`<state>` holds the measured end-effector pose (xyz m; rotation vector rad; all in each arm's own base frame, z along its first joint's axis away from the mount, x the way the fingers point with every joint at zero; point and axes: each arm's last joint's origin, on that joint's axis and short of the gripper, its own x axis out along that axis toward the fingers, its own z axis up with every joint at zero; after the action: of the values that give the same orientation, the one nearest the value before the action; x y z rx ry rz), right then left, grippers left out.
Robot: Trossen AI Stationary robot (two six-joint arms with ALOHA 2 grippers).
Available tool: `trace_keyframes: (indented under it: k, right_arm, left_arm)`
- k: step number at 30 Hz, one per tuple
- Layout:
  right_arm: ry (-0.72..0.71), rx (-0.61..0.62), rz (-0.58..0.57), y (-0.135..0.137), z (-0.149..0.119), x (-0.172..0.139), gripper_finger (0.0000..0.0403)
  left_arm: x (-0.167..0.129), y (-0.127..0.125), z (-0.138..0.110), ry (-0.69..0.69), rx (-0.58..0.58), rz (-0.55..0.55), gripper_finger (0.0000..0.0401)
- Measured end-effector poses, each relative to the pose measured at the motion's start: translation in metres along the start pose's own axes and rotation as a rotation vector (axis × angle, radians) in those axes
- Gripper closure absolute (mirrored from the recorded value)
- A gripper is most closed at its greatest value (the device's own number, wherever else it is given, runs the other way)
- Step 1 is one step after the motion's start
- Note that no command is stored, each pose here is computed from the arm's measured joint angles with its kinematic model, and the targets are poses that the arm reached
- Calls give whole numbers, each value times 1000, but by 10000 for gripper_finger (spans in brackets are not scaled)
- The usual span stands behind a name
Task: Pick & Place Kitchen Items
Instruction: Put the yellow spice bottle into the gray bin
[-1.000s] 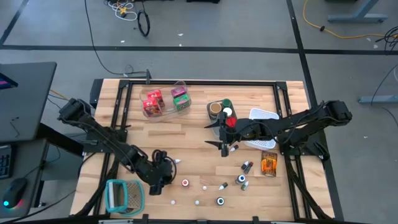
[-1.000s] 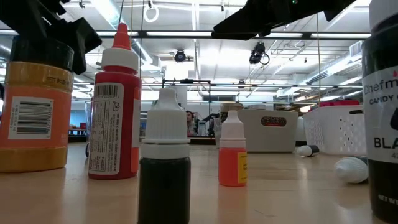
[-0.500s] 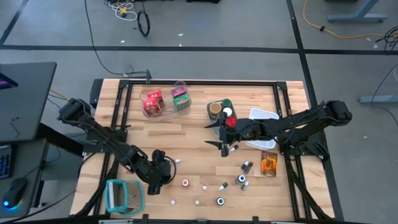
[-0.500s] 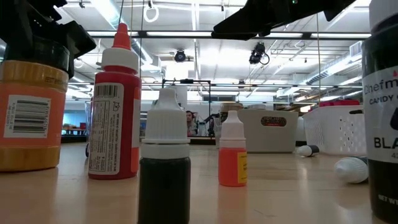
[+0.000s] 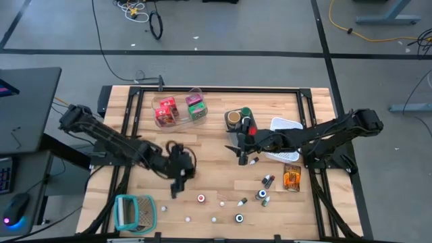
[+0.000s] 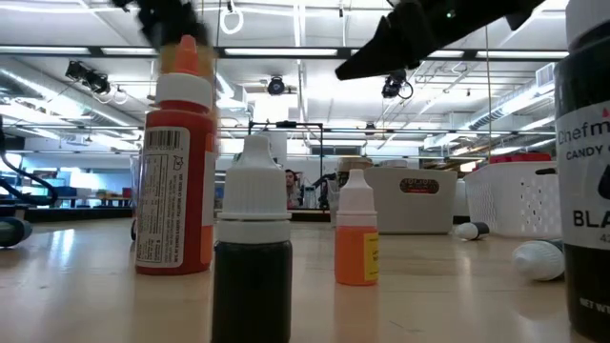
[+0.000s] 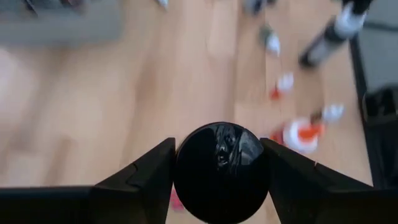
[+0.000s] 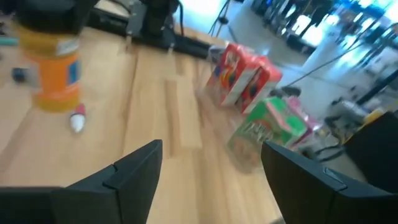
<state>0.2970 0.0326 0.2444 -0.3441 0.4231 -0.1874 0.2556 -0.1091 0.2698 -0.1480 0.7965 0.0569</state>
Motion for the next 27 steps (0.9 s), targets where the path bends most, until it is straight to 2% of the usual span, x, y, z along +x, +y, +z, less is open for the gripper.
trace_keyframes:
  k: [6, 11, 16, 22, 27]
  right_arm:
    - [103, 117, 34, -8, -3, -27, 119]
    - [214, 262, 32, -15, -10, -50, 119]
    - [259, 342, 19, -18, -13, -58, 119]
    - [270, 353, 18, -18, -14, -57, 119]
    - [268, 394, 14, -16, -14, -55, 119]
  left_arm:
    - [2, 45, 37, -57, -52, 26, 170]
    - [23, 87, 56, -126, -11, 117, 181]
    - [47, 123, 75, -237, 21, 70, 171]
    - [92, 157, 79, -294, 46, 27, 179]
    - [116, 177, 79, -347, 85, 56, 171]
